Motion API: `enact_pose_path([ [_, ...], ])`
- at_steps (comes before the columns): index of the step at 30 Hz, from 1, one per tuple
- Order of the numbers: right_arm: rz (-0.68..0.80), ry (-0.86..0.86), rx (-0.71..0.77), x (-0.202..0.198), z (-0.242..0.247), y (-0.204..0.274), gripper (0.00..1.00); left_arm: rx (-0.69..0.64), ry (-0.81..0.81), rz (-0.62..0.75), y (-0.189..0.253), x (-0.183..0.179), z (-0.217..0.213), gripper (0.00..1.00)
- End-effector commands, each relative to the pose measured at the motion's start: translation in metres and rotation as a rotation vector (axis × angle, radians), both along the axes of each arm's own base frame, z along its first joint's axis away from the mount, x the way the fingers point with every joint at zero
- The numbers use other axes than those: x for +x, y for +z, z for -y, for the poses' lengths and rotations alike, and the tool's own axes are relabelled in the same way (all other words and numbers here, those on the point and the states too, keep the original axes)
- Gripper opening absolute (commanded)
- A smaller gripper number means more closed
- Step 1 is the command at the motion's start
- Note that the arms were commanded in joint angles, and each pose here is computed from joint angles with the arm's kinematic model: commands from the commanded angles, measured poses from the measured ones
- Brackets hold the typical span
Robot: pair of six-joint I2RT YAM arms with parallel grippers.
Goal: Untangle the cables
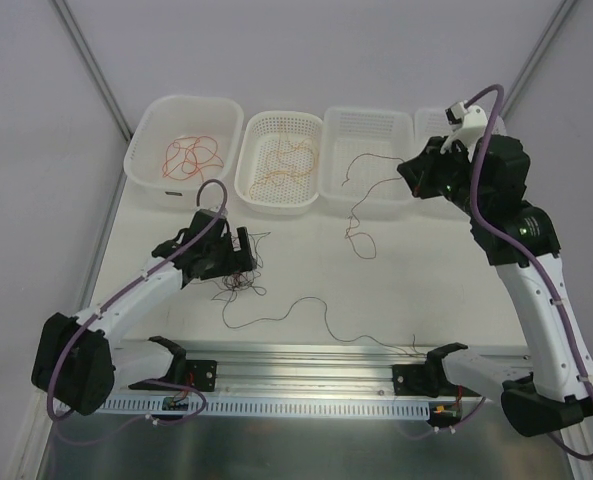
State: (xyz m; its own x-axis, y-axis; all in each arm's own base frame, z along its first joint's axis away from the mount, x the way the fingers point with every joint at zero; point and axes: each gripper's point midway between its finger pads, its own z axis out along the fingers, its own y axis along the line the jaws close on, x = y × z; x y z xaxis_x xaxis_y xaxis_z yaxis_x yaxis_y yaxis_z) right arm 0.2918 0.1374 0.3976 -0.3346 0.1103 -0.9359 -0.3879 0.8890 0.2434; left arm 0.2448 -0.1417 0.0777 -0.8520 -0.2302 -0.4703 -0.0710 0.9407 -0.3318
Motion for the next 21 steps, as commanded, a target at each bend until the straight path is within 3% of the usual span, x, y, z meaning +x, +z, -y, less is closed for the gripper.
enact_pose_path([
  [1, 0.113, -0.024, 0.014, 0.021, 0.000, 0.039, 0.01, -0.039, -0.064, 0.062, 0.035, -0.005, 0.004, 0.94],
  [3, 0.149, -0.030, 0.024, 0.031, -0.002, 0.052, 0.01, -0.048, -0.088, 0.099, 0.049, -0.005, 0.004, 0.99],
  [10, 0.235, -0.113, -0.047, 0.097, -0.001, 0.072, 0.01, -0.045, -0.171, 0.270, 0.089, -0.011, -0.001, 0.99],
  [16, 0.272, -0.197, -0.102, 0.168, 0.008, 0.062, 0.01, 0.038, -0.195, 0.326, 0.082, -0.018, -0.018, 0.99],
  [21, 0.237, -0.252, -0.174, 0.222, 0.012, 0.025, 0.01, 0.059, -0.189, 0.291, 0.060, -0.027, -0.025, 0.99],
])
